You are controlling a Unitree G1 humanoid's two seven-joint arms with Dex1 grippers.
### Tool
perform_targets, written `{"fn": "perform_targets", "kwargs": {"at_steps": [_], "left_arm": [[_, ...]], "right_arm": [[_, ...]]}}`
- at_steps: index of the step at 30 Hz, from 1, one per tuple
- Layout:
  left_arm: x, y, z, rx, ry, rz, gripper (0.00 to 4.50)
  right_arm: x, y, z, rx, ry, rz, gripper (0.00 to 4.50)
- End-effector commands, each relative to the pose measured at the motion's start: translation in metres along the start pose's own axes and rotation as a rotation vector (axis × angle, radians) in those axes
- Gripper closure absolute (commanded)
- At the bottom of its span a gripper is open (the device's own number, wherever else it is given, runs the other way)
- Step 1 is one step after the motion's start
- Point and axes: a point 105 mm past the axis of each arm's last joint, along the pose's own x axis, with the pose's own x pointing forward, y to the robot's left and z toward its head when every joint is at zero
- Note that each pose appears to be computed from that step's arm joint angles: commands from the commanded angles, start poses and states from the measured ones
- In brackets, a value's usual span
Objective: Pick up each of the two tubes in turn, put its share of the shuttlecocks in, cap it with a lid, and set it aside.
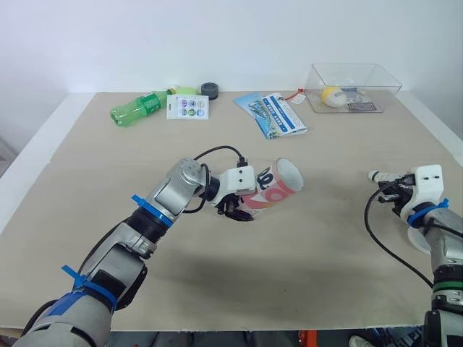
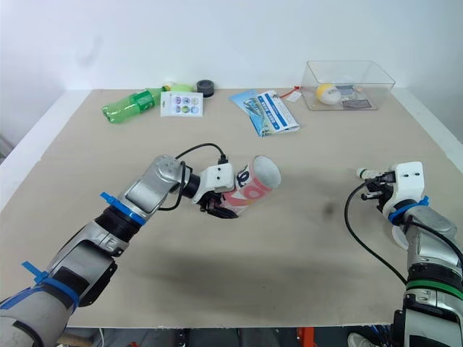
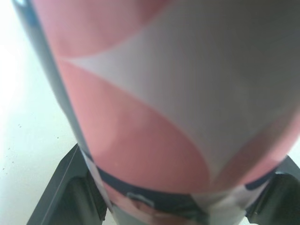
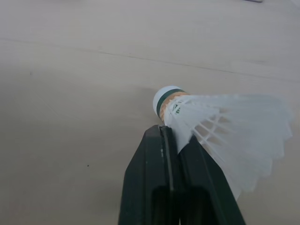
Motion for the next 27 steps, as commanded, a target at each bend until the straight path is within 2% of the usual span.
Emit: {"fn": "perform_targets", "kwargs": {"at_steps": [1,3,5,7,12,19,22,27], "left_arm": [[0.0,0.0,-0.004,0.004,0.017,0.0,1.53],[-0.003,0.003,-0.005,0.004,0.016,0.005,1.53],[-0.005,0.004,-0.005,0.003,0.007,0.005,1.53],[-0.006,0.004,-0.005,0.001,0.0,0.002,1.53],[-0.008,0.005,-0.009,-0.005,0.005,-0.008,1.53],[-0.009,0.007,-0.012,-0.007,0.011,-0.008,1.53],[-0.01,0.007,-0.012,-0.01,0.011,-0.009,1.53],[-0.01,0.007,-0.011,-0.012,0.011,-0.006,1.53]], "right_arm": [[-0.006,0.01,0.043,-0.219,-0.114,0.069,4.39],[-0.015,0.03,0.078,-0.385,-0.224,0.166,4.39],[-0.032,0.063,0.108,-0.584,-0.317,0.342,4.39],[-0.051,0.091,0.124,-0.778,-0.363,0.504,4.39],[-0.085,0.133,0.176,-0.928,-0.504,0.696,4.39],[-0.104,0.161,0.185,-1.009,-0.512,0.852,4.39],[-0.105,0.165,0.179,-1.065,-0.478,0.901,4.39],[-0.104,0.176,0.171,-1.043,-0.471,0.972,4.39]]}}
